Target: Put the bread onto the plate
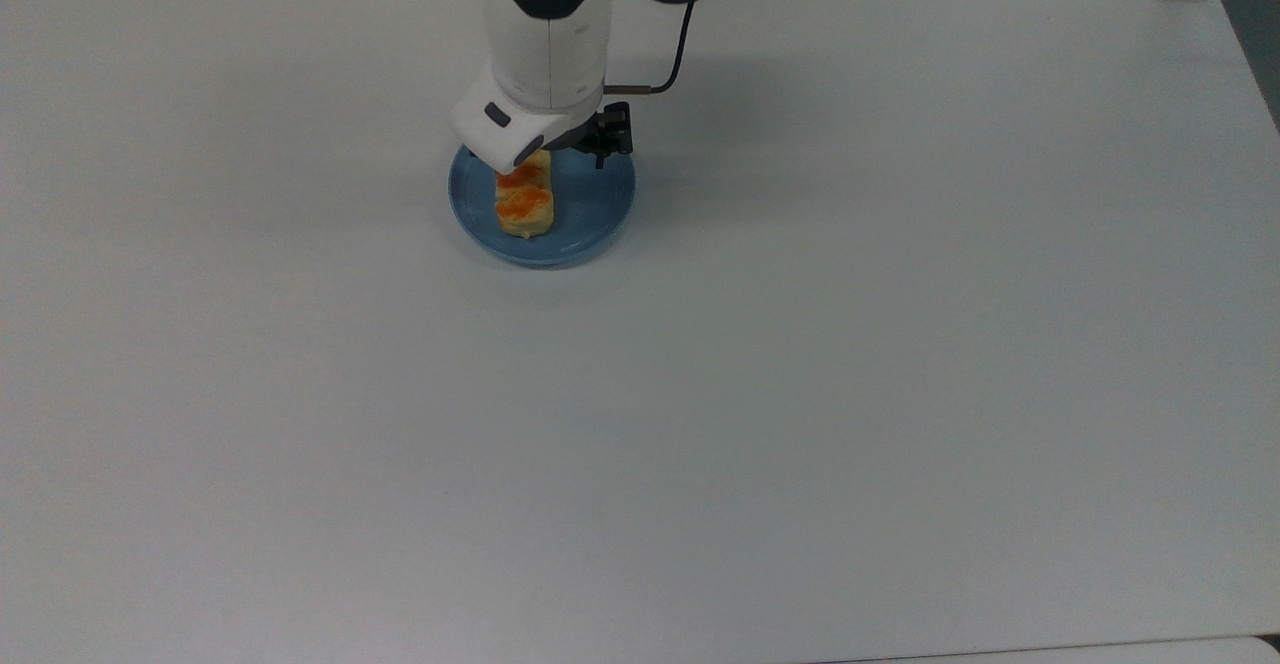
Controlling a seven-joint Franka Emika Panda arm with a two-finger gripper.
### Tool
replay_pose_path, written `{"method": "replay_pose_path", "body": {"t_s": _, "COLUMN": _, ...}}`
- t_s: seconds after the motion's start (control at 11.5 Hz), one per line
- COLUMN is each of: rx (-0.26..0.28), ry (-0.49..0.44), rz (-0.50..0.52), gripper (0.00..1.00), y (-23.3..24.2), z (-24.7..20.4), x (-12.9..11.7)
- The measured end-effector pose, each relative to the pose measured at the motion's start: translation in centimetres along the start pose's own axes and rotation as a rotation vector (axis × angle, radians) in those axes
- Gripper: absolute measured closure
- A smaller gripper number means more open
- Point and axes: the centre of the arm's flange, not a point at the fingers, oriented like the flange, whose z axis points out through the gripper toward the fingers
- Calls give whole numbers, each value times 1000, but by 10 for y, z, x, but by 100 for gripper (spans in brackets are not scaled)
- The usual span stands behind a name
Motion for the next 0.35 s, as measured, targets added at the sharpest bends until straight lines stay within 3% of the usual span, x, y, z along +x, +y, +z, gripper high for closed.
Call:
{"method": "replay_pose_path", "body": {"t_s": 0.17, "rx": 21, "ry": 49, "rz": 21, "gripper": 0, "y": -4, "z": -79, "x": -14}}
{"method": "replay_pose_path", "body": {"t_s": 0.35, "rx": 36, "ry": 93, "rz": 43, "gripper": 0, "y": -4, "z": -149, "x": -42}}
